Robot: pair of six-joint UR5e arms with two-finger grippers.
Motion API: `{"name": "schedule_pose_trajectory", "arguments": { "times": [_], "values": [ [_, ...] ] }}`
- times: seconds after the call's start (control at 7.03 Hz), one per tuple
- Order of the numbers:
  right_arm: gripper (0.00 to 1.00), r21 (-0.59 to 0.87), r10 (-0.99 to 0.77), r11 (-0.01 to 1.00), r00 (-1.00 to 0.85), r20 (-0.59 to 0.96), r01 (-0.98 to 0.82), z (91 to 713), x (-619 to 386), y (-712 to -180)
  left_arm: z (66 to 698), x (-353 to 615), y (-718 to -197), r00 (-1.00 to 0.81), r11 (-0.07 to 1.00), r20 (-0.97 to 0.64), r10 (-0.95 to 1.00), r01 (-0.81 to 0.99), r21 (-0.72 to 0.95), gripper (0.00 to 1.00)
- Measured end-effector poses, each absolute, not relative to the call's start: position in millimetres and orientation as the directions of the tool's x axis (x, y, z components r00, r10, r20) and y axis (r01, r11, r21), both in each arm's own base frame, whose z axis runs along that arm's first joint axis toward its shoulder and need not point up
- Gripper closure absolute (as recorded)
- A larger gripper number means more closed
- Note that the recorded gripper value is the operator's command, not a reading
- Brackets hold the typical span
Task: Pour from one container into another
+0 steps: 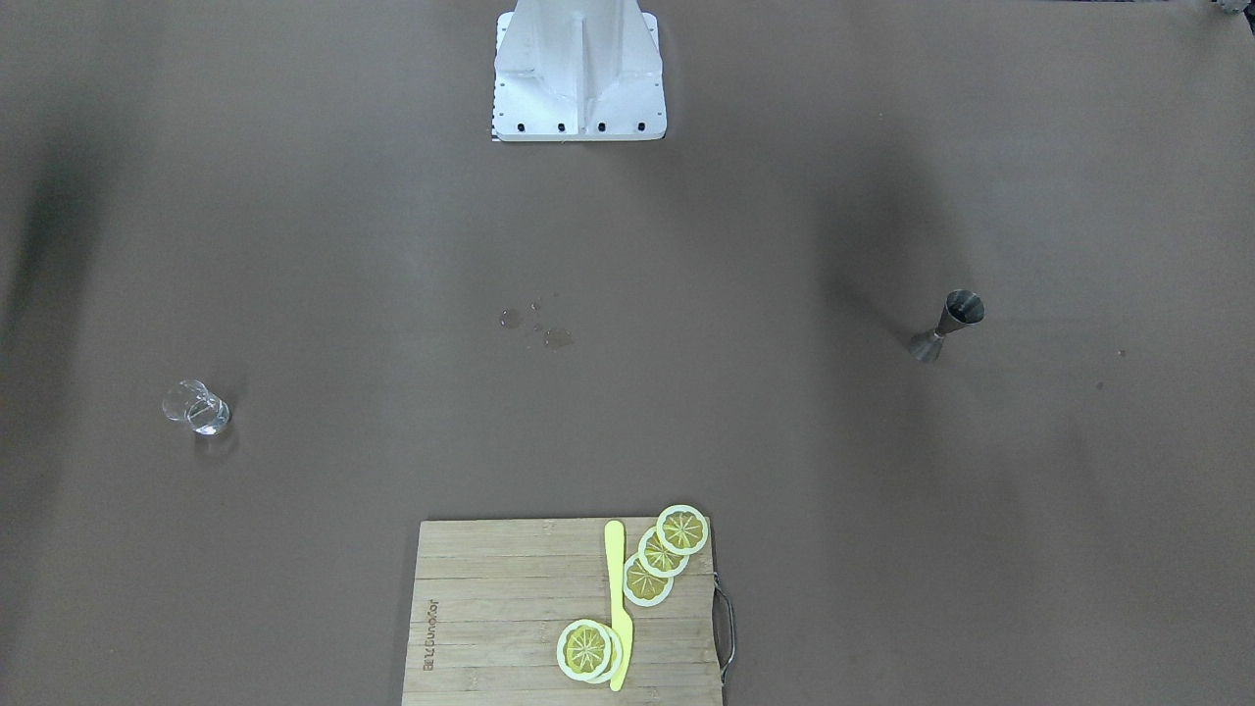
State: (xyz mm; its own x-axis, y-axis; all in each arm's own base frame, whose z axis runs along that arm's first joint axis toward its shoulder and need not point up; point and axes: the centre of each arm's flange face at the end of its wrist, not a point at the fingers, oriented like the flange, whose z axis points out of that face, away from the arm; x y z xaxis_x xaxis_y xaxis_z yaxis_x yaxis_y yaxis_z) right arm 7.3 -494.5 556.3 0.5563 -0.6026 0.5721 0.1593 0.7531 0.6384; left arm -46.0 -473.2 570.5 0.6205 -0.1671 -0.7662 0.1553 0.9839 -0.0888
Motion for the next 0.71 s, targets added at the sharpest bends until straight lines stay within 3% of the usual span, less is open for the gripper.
{"name": "schedule_pose_trajectory", "arguments": {
  "times": [0.43,0.71],
  "values": [
    [0.00,0.637,-0.576,0.762,0.575,0.581,0.120,545,-21,-490,534,-7,-454,0.608,0.977,-0.766,-0.208,0.163,-0.136,0.01],
    [0.00,0.599,-0.509,0.799,0.590,0.627,0.051,536,-51,-484,477,53,-446,0.586,0.962,-0.763,-0.274,0.174,-0.212,0.01]
  ]
}}
